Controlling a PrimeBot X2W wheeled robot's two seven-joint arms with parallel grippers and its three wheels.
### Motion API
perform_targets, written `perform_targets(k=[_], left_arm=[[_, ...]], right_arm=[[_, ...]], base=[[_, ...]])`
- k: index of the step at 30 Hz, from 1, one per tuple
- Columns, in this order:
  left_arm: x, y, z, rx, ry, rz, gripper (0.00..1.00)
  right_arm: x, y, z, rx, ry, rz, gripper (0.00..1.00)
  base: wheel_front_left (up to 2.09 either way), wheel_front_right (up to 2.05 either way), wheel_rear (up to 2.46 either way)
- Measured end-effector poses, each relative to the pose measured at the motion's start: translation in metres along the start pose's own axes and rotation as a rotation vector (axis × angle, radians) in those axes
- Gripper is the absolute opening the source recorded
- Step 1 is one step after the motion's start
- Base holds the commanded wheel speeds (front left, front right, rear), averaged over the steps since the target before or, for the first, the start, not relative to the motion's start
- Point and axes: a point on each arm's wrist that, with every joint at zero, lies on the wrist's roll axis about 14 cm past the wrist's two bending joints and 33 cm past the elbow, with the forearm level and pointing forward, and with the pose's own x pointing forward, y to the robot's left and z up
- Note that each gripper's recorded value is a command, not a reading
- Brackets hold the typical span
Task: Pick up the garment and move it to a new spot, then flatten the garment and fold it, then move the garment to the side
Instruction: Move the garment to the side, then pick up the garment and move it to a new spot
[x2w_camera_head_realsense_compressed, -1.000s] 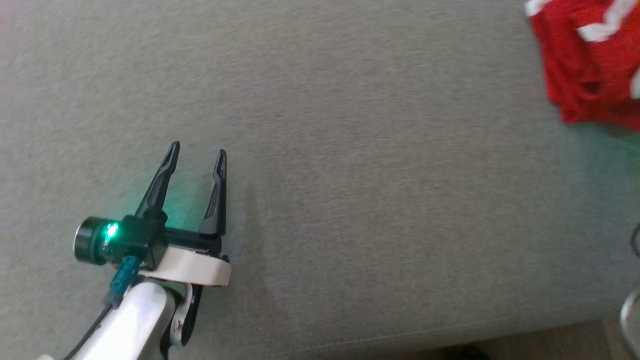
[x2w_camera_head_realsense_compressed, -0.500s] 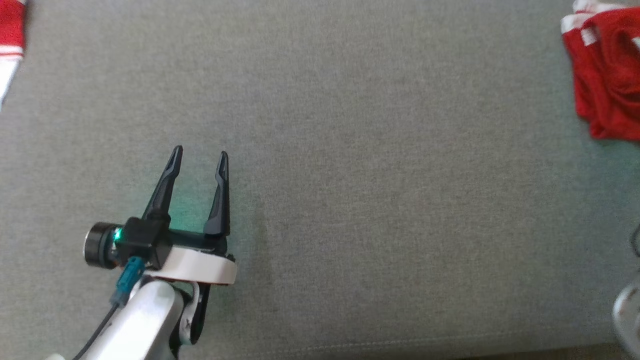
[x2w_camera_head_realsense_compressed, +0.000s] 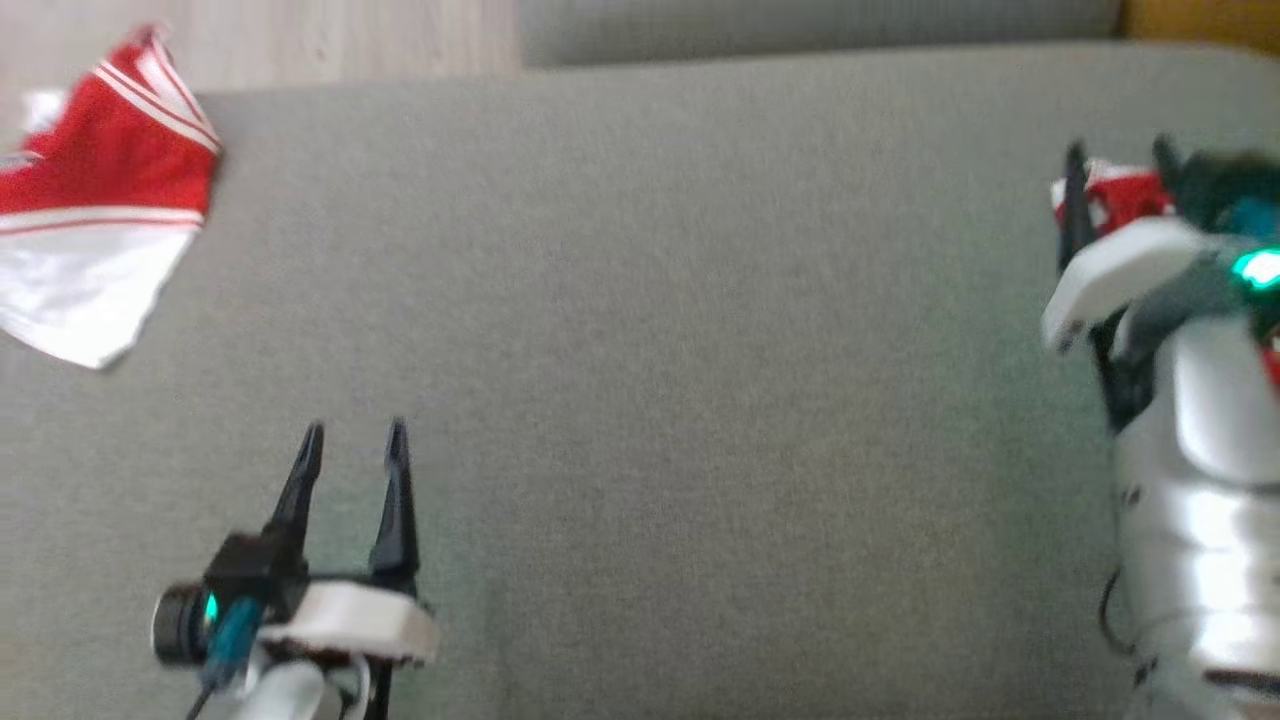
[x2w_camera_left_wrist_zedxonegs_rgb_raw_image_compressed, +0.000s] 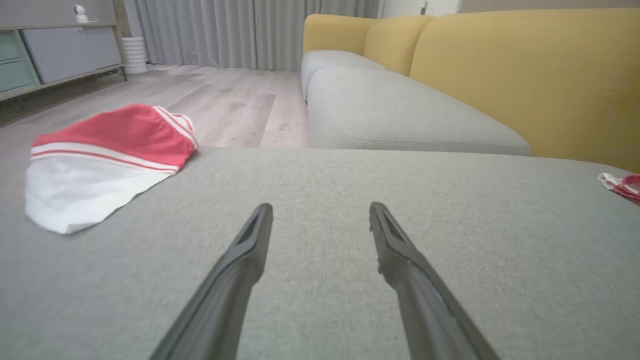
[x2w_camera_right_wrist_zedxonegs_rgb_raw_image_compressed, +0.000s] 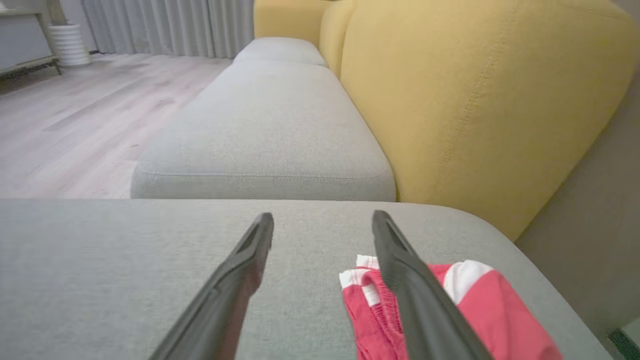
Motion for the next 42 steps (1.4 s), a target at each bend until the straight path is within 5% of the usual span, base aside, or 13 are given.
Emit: perform_targets(k=[12, 24, 42], left_arm=[[-0.071, 0.030, -0.003, -0.033, -0.029, 0.129, 1.00], [-0.094, 0.032, -0.001, -0.068, -0.059, 0.147, 1.00], [-0.095, 0.029, -0.007, -0.074, -0.035, 0.133, 1.00]], right_arm=[[-0.073, 0.064, -0.017, 0.223, -0.092, 0.171, 1.00], [-0.150, 0.076, -0.063, 0.264, -0.065, 0.210, 1.00], [-0.161, 0.088, -0.052, 0.258, -0.091, 0.254, 1.00]], base=[[0.00, 0.00, 0.00], [0.00, 0.00, 0.00], [0.00, 0.00, 0.00]])
